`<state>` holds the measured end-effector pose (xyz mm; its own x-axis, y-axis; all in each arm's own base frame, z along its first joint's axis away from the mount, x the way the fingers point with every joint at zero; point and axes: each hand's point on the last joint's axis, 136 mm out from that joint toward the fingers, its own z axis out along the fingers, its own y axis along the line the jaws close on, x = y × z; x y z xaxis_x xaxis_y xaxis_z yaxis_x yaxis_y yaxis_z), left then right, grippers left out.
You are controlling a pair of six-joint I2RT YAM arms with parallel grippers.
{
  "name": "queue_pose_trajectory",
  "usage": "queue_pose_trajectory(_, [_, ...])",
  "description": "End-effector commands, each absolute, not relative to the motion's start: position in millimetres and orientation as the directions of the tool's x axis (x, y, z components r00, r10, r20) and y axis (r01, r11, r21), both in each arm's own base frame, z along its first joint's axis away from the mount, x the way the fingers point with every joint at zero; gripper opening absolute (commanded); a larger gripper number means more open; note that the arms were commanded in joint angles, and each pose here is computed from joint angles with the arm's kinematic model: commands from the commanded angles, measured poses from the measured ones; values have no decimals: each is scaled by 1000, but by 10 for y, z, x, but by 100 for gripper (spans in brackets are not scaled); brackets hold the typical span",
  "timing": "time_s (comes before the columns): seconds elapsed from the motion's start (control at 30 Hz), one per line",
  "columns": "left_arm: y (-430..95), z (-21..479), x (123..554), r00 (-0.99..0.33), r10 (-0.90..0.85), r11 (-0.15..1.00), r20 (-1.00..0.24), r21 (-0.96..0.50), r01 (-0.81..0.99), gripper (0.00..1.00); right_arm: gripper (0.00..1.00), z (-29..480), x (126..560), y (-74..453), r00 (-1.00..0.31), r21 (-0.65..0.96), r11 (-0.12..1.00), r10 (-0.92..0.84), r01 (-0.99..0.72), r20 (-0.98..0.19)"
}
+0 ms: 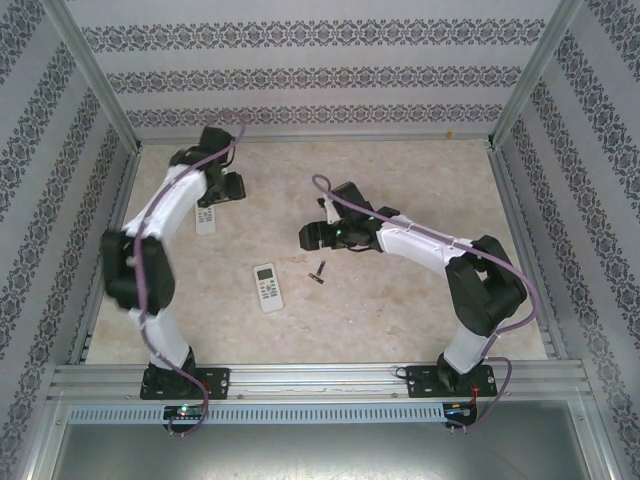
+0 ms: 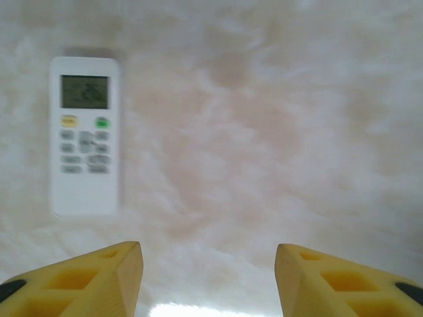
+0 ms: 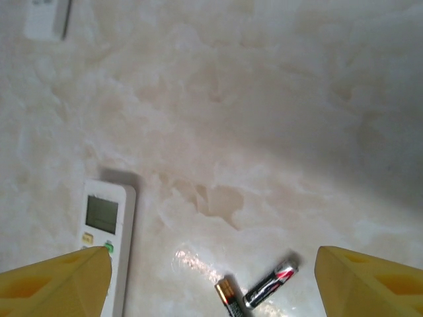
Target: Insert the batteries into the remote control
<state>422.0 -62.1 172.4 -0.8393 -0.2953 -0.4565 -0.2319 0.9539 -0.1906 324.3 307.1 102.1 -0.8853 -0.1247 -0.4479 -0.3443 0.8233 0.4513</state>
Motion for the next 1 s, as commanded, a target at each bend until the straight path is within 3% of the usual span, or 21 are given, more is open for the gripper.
queue_pose_trajectory(0.0, [-1070,1854,3994,-783,-443,852,-436,-477,-216,56,81,1001,3114,3090,-868,361,876,-118,-320,-483])
queue_pose_trajectory(0.23, [-1500,1267,3100,-851,-444,863,-282,-388,-323,64,84,936,3189,2855,-866,346,912,-18,-218,-499])
queue_pose_trajectory(0.43, [-1547,841,2987,-864,-413,907,-289,-214,-362,75,86,1047,3225,2752,-850,336,914,-20,-229,-526])
queue_pose_trajectory(0.5, [-1469,757,2997,-862,-408,913,-301,-156,-378,81,86,1064,3214,2725,-847,335,914,-19,-230,-531])
queue_pose_trajectory(0.57, [-1426,660,2972,-869,-401,916,-290,-114,-384,96,86,1056,3201,2675,-847,335,916,-9,-220,-532])
queue_pose_trajectory(0.77, [-1467,406,2874,-900,-378,926,-217,-82,-369,95,87,1043,3185,2614,-847,336,919,4,-207,-532])
queue_pose_trajectory(0.97, [-1543,223,2847,-919,-358,934,-166,-71,-351,83,87,1087,3221,2645,-844,343,915,7,-211,-537])
